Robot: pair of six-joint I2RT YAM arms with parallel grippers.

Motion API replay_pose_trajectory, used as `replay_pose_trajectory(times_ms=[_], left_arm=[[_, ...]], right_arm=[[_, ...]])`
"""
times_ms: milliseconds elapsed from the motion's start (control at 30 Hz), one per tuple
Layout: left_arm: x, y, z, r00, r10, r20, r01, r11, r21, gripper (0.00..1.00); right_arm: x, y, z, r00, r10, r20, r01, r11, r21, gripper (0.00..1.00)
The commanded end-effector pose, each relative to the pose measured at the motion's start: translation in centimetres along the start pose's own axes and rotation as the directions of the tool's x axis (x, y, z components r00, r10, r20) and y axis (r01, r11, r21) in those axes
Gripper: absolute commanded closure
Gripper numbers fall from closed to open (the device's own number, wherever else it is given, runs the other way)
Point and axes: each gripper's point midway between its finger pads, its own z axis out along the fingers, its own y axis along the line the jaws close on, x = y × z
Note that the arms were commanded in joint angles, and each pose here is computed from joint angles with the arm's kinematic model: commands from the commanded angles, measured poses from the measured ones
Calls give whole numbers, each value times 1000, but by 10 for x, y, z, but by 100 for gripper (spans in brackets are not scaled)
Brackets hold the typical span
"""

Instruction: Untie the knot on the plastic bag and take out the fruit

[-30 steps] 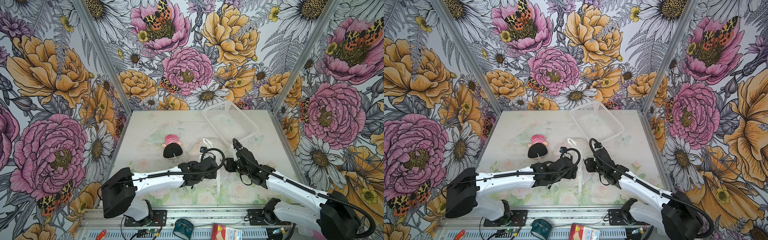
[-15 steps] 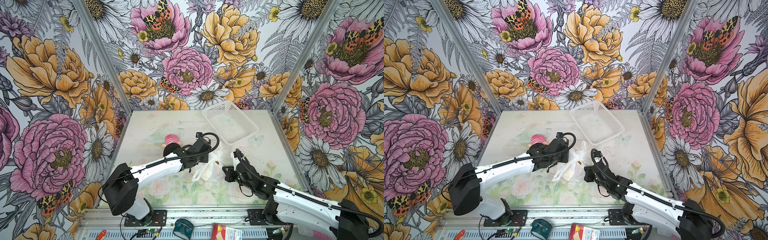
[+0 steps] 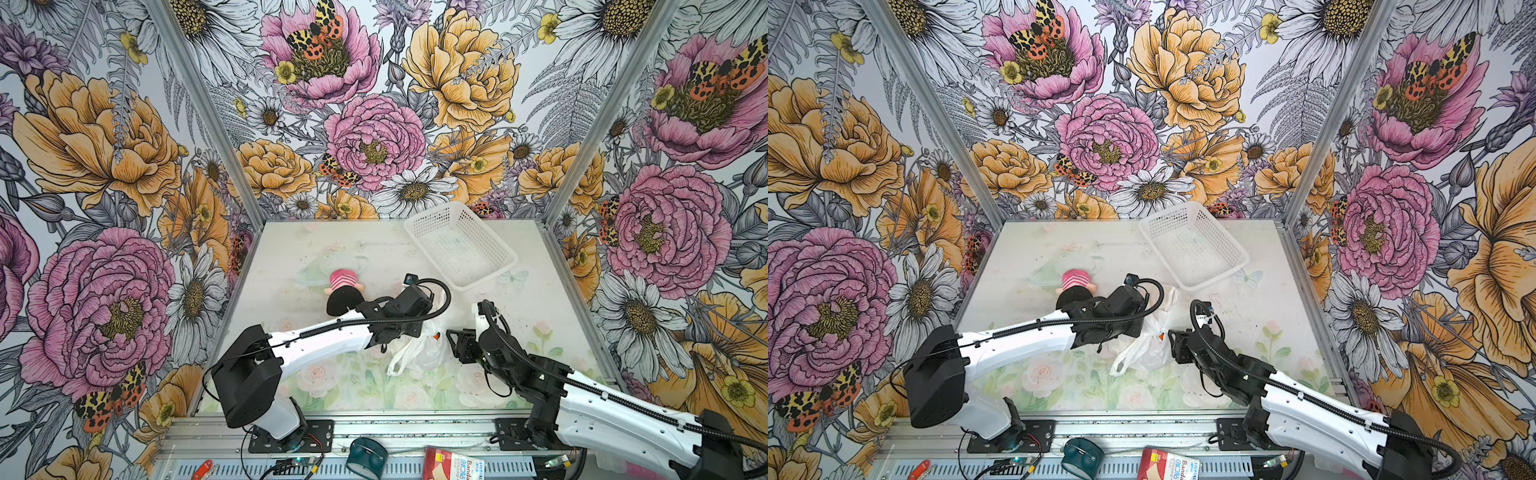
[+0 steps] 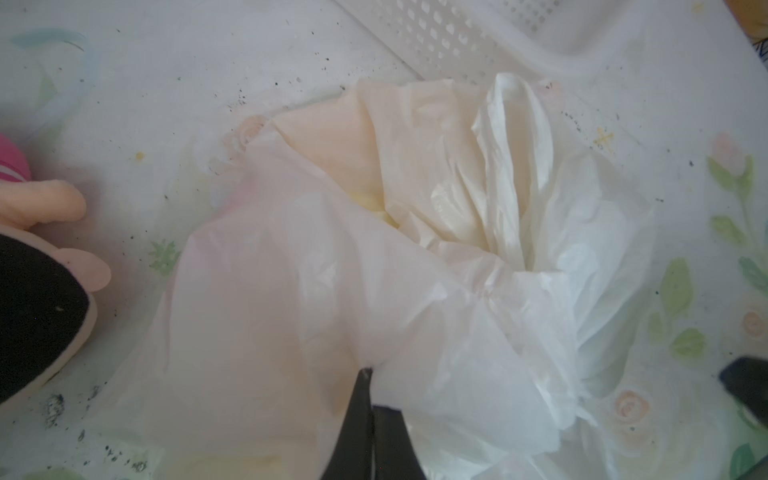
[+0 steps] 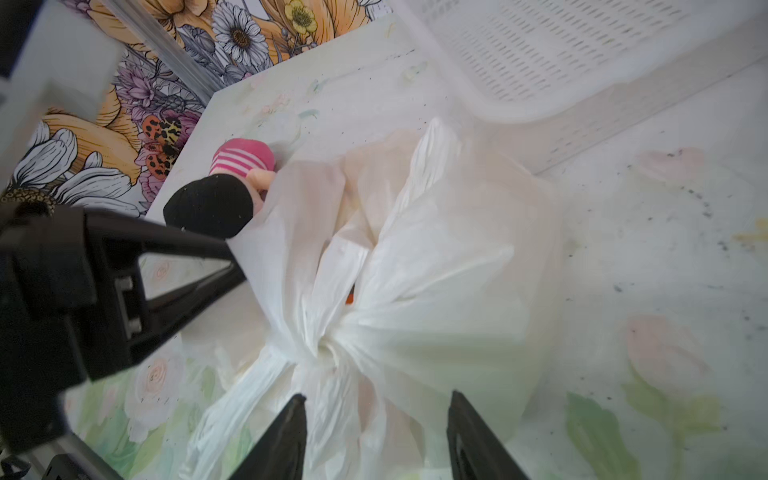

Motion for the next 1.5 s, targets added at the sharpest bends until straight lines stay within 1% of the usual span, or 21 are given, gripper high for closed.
replay_pose_trajectory(times_ms=[0,133,233,333,367,433,500,533,567,600,667,767,833,900,967,1100,1200,1367,1400,1467], left_arm=[[3,-1,-4,1000,-6,31,7,999,-34,95],[11,0,2,1000,-19,15,20,998,-51,95],[5,-6,-1,1000,-14,13,14,1000,-23,95],[-6,-11,-11,1000,-16,10,16,1000,12,95],[-10,-11,-14,1000,-23,8,23,1000,19,94],[-17,-11,-19,999,-48,5,48,998,37,95],[-27,-19,-23,998,-62,11,61,995,73,95],[-32,-24,-24,999,-49,14,48,995,85,96],[-36,-28,-24,999,-30,18,29,995,92,98],[-41,-31,-24,1000,-13,27,10,995,94,100],[-49,-31,-24,998,23,52,-26,997,73,100],[-58,-19,-24,987,73,141,-71,997,-21,100],[-57,-15,-22,972,108,209,-106,994,-21,100],[-59,-15,-23,949,114,295,-129,991,31,100],[-63,-12,-30,948,84,308,-115,990,84,100],[-63,-4,-43,929,110,354,-132,991,39,100],[-61,-3,-40,930,95,355,-121,991,52,100],[-59,-9,-26,942,104,320,-128,990,54,100],[-58,-10,-24,944,107,312,-130,990,54,100],[-57,-13,-20,947,116,298,-137,989,50,100]], right_arm=[[-10,-5,2,999,-36,-29,37,999,22,43],[-1,3,14,992,-68,-105,69,998,8,39],[10,1,24,984,-82,-159,87,996,24,33],[17,-7,28,980,-87,-176,98,994,54,32],[18,-8,28,981,-88,-175,100,993,61,36],[16,-12,28,982,-90,-165,104,992,76,53],[15,-14,29,983,-94,-157,110,990,91,73],[15,-15,29,982,-98,-159,114,989,94,85],[11,-23,30,985,-82,-149,101,988,120,95],[9,-24,31,986,-82,-144,101,987,128,100],[8,-28,29,988,-77,-131,95,985,142,100],[4,-30,23,993,-70,-95,83,986,143,100],[-1,-32,18,996,-68,-65,77,987,140,100],[-6,-32,11,997,-69,-32,73,989,130,100],[-8,-33,8,997,-75,-13,76,989,127,100],[-10,-42,2,997,-73,29,68,987,148,100],[-11,-48,-3,995,-80,60,69,985,160,100],[-7,-43,-5,995,-79,53,73,991,116,100],[-7,-41,-5,995,-83,48,77,991,108,98],[-8,-33,-4,995,-91,31,89,993,78,72]])
